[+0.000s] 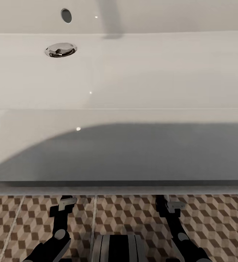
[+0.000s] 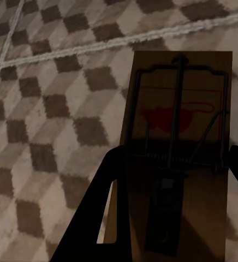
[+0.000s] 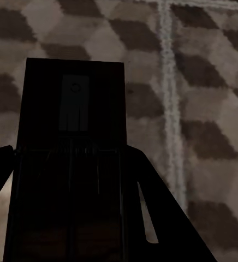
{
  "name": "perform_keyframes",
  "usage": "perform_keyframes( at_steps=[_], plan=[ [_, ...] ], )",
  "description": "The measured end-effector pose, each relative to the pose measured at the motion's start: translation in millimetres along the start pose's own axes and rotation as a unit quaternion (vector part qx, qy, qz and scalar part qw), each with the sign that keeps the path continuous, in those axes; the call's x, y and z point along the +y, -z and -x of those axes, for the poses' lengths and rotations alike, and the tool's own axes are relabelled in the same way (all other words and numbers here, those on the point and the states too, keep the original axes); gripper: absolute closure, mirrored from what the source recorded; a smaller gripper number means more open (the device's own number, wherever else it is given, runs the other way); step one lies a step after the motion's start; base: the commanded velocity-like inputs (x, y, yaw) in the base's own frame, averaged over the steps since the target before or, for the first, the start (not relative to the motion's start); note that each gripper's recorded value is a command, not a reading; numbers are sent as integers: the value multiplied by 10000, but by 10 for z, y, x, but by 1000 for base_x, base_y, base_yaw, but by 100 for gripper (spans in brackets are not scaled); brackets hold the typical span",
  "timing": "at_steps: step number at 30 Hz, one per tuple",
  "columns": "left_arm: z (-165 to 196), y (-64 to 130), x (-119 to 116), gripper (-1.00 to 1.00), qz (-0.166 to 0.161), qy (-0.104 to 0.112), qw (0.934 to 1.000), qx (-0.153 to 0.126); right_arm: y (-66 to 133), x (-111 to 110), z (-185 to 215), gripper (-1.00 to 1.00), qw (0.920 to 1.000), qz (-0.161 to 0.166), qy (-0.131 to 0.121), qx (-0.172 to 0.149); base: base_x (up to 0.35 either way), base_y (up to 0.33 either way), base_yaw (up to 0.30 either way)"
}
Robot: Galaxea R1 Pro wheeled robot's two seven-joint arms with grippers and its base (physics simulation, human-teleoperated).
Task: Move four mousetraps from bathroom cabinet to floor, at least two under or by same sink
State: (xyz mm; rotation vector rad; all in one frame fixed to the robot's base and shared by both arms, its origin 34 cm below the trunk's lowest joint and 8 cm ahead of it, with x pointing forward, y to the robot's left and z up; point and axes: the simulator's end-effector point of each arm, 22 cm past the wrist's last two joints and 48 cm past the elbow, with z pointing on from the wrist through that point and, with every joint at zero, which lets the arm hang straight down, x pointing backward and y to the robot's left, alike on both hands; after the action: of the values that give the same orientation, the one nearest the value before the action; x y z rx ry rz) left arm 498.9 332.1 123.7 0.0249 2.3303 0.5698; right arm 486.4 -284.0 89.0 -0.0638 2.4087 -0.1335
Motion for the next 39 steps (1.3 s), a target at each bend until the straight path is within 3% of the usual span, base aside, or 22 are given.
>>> perform_keyframes(
  at_steps=[39],
  plan=[
    [-147,-9,-23,100,-13,-55,9999,128,-9,-7,-142,100,9999,-36,21,116,0,0,0]
  ],
)
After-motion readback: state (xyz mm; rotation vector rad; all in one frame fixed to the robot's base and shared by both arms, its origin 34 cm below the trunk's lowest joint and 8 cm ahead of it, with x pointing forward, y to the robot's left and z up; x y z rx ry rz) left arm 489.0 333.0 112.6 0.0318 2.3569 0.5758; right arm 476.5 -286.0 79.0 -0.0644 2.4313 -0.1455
